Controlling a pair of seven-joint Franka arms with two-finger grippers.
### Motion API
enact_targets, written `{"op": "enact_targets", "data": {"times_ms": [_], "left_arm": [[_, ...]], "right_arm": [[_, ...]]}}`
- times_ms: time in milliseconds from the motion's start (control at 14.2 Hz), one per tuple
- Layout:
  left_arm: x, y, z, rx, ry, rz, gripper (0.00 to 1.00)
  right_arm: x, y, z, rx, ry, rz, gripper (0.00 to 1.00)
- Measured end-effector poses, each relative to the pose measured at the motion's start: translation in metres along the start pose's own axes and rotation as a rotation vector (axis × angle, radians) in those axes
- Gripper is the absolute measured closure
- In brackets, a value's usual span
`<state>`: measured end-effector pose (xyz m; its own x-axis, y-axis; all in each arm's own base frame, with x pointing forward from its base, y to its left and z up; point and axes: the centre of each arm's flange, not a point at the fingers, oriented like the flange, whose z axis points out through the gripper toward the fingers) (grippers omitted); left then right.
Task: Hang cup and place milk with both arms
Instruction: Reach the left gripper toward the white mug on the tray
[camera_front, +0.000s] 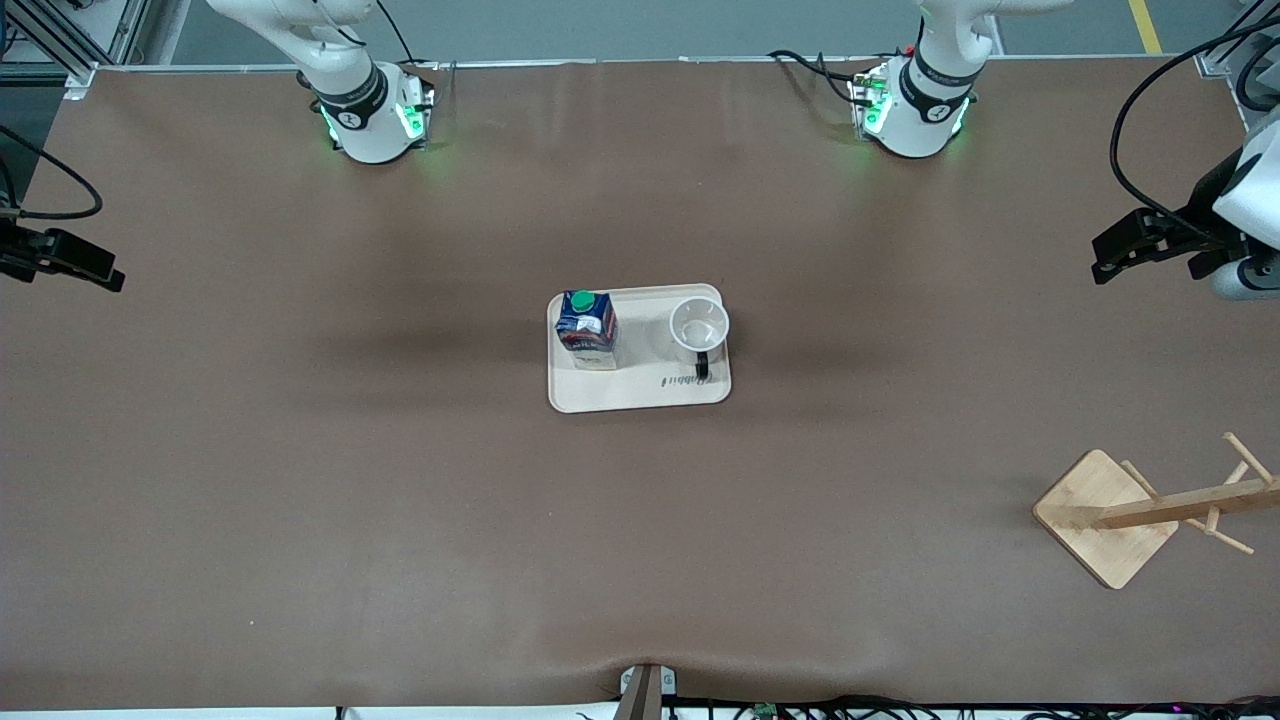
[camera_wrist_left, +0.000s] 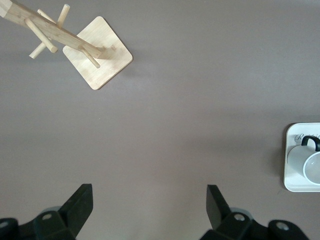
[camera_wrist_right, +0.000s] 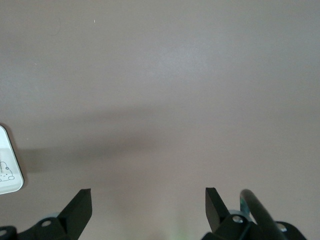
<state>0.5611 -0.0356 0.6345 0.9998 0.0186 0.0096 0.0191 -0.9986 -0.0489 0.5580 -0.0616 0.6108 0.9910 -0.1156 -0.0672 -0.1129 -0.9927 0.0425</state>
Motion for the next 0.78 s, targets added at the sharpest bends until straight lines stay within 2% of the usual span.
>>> {"op": "enact_targets", "data": {"times_ms": [495, 777], "left_arm": [[0.004, 0.004, 0.001, -0.016, -0.002, 0.003, 0.0], [0.012, 0.049, 0.032, -0.037, -0.064, 0.074, 0.0]], "right_arm": [[0.001, 0.001, 0.002, 0.0, 0.0, 0.001, 0.0], [0.005, 0.0, 0.008, -0.001, -0.01, 0.001, 0.0]]}}
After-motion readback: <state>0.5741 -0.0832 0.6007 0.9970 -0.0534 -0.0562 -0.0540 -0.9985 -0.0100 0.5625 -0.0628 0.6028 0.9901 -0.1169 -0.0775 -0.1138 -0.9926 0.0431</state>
